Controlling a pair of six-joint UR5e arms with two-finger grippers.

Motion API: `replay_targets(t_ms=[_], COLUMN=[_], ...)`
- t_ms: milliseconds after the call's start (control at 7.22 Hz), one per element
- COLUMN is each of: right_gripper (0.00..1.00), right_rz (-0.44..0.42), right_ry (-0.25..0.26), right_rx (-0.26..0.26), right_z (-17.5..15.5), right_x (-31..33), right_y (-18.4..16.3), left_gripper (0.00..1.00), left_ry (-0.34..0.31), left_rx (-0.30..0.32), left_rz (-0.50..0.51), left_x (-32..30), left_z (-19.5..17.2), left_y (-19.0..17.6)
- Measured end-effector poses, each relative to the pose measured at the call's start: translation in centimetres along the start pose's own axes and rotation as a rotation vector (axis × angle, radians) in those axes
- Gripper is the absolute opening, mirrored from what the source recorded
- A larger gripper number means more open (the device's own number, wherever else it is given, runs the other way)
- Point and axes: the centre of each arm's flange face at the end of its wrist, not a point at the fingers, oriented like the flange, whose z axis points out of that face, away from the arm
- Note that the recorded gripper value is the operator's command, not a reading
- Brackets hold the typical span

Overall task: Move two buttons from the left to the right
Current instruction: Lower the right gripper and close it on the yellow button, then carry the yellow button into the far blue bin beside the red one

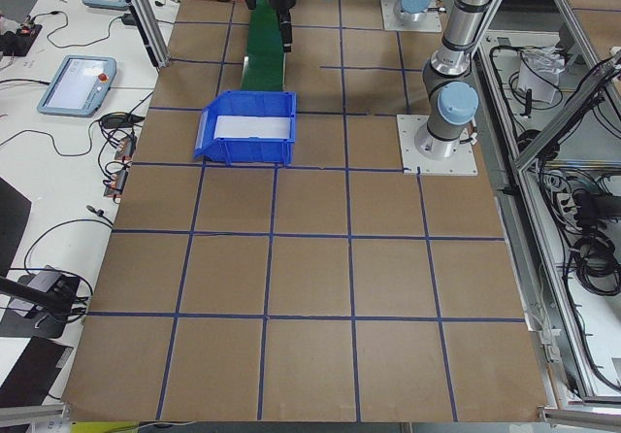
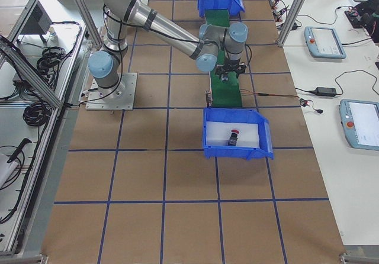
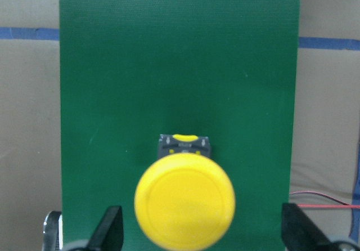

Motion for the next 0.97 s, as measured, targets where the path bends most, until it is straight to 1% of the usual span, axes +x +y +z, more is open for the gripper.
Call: replay_targets(t_ms=[277, 415, 554, 692, 830, 969], right_gripper=[0.97, 0.77, 0.33, 0.10, 0.07, 0.07], right_rz=[-0.001, -0.001, -0.002, -0.005, -0.005, -0.006], right_ry=[-0.005, -0.007, -0.009, -0.010, -0.011, -0.008], right_rx=[-0.004, -0.004, -0.004, -0.006, -0.008, -0.009], right_z=[0.14, 0.24, 0.34, 0.45, 0.52, 0.34], right_x=[-0.08, -0.07, -0.04, -0.01, 0.00, 0.05], right_y=[-0.02, -0.02, 0.00, 0.07, 0.13, 0.14], left_gripper=[1.00, 1.00, 1.00, 1.00, 1.00, 1.00], left_ry=[0.000, 0.000, 0.000, 0.000, 0.000, 0.000], left_rx=[0.000, 0.000, 0.000, 0.000, 0.000, 0.000], left_rz=[0.000, 0.000, 0.000, 0.000, 0.000, 0.001], left_x=[0.00, 0.00, 0.00, 0.00, 0.00, 0.00], left_z=[-0.02, 0.01, 0.01, 0.01, -0.01, 0.01], left_y=[0.01, -0.01, 0.00, -0.01, 0.01, -0.01])
